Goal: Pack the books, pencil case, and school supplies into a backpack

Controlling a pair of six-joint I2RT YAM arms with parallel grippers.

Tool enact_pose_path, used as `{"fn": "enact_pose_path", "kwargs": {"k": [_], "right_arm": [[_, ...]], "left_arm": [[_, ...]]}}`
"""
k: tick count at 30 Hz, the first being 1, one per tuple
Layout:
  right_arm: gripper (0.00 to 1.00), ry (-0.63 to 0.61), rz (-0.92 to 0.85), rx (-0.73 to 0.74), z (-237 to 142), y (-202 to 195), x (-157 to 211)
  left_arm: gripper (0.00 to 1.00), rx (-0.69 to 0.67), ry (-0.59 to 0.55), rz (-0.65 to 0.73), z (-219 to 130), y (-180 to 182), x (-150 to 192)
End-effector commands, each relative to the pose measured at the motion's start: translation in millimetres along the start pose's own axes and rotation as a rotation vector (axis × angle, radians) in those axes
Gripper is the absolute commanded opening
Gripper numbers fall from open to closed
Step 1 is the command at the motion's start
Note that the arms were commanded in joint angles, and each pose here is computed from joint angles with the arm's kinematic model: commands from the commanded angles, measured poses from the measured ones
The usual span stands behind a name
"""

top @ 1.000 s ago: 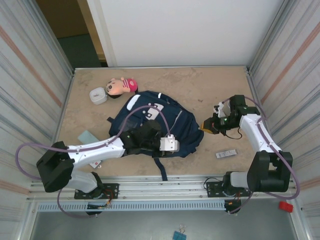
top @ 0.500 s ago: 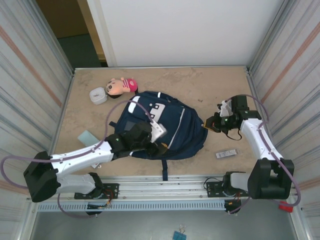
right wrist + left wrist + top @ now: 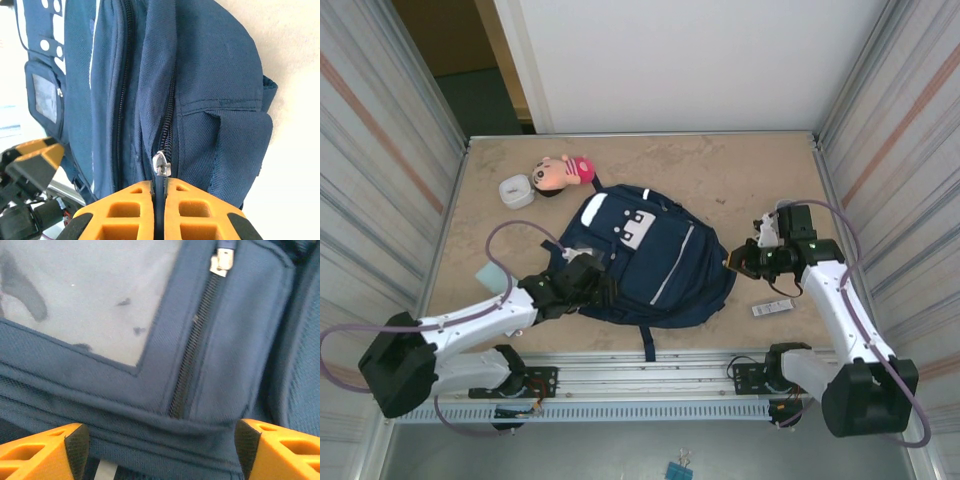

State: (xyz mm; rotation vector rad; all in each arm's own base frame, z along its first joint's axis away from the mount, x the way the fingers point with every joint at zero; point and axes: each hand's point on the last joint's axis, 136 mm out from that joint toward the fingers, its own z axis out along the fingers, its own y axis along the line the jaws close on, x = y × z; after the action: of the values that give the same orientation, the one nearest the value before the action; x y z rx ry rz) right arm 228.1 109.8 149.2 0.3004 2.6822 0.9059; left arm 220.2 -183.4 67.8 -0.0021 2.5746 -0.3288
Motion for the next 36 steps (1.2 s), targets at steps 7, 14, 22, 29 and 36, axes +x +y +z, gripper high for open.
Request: {"fn": "enact_pose_path", "kwargs": {"k": [7,14,22,29,36], "right_arm": [[0.0,0.092,-0.027,-0.035,5,19,47],[0.0,0.092,-0.045,-0.099,20,47,63],[0.0,0.126,-0.08,-0.129,21,62,61],[0.0,0.167,-0.112,-0.179,18,77,63],[0.0,0.174,-0.113,-0.175,17,80,59]], "left_arm": [[0.78,0.118,-0.126,0.057,47,-41,-103],[0.79,0.168,-0.184,0.156,65,-75,-147],[0.81,0.387,-0.311,0.572,-14,-133,-121],[0.79,0.744,-0.263,1.145,-62,-201,-12],[0.66,0.734,-0.105,1.249,-29,-220,26]]}}
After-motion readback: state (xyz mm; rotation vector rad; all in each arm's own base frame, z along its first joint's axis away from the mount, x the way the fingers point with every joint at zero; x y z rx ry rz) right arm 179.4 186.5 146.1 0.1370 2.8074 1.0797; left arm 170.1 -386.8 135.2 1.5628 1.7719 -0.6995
